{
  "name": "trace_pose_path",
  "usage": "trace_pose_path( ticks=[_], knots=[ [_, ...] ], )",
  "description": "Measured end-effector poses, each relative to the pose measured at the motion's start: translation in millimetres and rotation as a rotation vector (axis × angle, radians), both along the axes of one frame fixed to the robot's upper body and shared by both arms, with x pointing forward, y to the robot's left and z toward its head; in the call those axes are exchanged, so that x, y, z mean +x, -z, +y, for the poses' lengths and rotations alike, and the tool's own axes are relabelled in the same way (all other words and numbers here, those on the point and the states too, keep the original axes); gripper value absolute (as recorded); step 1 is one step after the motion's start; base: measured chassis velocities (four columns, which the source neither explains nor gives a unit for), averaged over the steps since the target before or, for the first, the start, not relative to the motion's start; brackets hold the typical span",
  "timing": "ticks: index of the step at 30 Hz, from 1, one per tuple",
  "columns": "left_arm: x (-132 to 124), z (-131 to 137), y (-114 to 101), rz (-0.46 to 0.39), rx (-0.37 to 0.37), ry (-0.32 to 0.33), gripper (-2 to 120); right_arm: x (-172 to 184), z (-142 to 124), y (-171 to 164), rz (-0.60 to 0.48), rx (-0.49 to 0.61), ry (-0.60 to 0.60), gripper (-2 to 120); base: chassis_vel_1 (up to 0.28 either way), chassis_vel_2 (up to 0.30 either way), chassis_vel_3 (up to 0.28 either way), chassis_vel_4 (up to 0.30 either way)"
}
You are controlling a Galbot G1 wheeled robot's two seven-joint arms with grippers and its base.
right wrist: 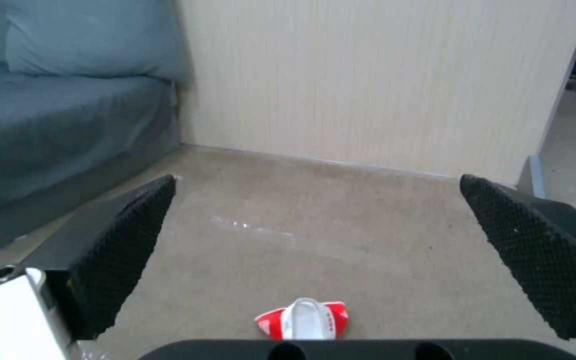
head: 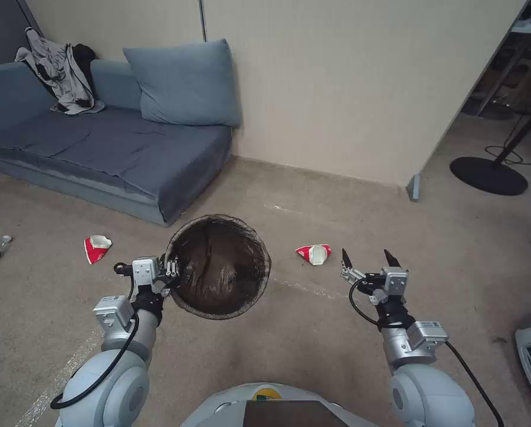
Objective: Pick up the trash bin, then pick up the garbage from the floor and place it into the trash bin.
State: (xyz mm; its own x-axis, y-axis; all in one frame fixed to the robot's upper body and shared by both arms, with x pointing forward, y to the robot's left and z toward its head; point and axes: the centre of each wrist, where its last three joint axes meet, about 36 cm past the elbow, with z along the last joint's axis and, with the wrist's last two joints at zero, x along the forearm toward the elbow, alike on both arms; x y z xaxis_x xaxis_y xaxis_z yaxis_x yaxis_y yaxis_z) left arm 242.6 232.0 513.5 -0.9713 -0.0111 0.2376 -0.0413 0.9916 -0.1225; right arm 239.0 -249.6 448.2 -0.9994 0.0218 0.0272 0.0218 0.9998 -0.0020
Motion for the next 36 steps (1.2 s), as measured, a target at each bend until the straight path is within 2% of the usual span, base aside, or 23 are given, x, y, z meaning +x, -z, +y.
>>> trace_pose_path(
  ticks=[12, 36],
  knots=[
    [-0.4, 0.8, 0.1, -0.005, -0.001, -0.005, 6, -0.3, -0.4, 0.1, -0.002, 0.003, 0.0, 100, -0.002, 0.004, 0.004, -0.003],
    [-1.9, 0.1, 0.2, -0.01, -0.005, 0.001, 6, -0.4, -0.5, 2.5, 0.001, 0.008, -0.005, 100, -0.087, 0.088, 0.092, -0.089]
  ],
)
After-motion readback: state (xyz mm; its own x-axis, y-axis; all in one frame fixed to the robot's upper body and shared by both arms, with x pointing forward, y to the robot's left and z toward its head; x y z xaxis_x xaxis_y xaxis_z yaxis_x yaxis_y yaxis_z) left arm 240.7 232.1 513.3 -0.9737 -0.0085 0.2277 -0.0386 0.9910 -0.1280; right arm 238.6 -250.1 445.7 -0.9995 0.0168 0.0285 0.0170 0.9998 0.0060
